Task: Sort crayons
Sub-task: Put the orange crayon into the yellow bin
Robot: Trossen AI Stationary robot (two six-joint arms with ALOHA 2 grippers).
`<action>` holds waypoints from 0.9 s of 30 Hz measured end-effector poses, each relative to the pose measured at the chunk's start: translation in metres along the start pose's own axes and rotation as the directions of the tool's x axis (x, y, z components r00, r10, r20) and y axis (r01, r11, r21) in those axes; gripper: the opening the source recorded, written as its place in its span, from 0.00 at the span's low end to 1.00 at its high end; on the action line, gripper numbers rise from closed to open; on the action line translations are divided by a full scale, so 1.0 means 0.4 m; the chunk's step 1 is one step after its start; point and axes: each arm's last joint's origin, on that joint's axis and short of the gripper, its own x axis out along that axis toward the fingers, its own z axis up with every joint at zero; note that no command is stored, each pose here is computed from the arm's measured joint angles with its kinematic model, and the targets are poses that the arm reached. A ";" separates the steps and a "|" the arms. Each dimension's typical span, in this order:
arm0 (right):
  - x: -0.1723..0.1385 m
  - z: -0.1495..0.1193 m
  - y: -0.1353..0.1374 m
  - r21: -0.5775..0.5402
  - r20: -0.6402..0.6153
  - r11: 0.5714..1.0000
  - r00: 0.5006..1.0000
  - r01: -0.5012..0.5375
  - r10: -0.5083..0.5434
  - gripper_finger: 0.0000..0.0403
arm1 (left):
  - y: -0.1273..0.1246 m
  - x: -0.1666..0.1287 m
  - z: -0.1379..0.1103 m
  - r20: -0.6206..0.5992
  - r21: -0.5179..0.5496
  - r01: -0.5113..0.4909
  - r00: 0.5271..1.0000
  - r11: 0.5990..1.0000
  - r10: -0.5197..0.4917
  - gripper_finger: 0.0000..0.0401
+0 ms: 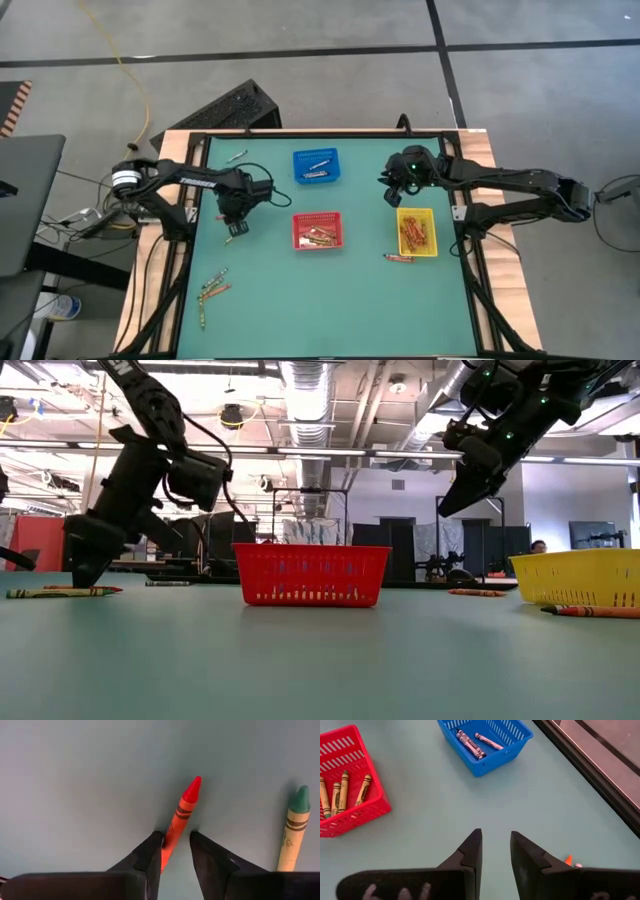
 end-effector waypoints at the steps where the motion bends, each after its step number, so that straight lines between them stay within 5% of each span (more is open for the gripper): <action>1: 0.000 0.000 0.000 0.000 0.000 1.000 1.000 0.000 0.000 0.23 | -0.001 0.008 0.004 -0.019 0.003 -0.002 1.000 1.000 0.002 0.23; 6: 0.000 0.000 0.000 -0.016 -0.001 1.000 1.000 0.000 0.000 0.23 | -0.005 0.023 0.016 -0.061 0.023 -0.004 0.998 1.000 0.005 0.17; 11: 0.000 -0.002 0.000 -0.019 -0.007 1.000 1.000 0.000 0.000 0.23 | -0.005 -0.005 0.019 0.037 0.098 0.004 0.999 0.995 -0.008 0.03; 19: 0.000 -0.005 0.000 -0.013 -0.024 1.000 1.000 0.000 0.000 0.23 | -0.001 -0.146 0.038 0.383 0.117 0.041 0.920 0.992 -0.083 0.04; 22: 0.000 -0.005 0.000 -0.009 -0.023 1.000 1.000 -0.001 0.001 0.23 | -0.019 -0.219 0.058 0.611 0.218 0.117 0.758 0.969 -0.229 0.04; 24: 0.000 -0.005 0.002 -0.009 -0.024 1.000 0.999 -0.026 0.026 0.23 | -0.036 -0.258 0.069 0.723 0.326 0.143 0.599 0.935 -0.344 0.03; 27: 0.000 0.002 0.016 -0.015 0.004 0.990 0.990 -0.141 0.141 0.23 | -0.072 -0.311 0.094 0.811 0.505 0.090 0.291 0.858 -0.508 0.03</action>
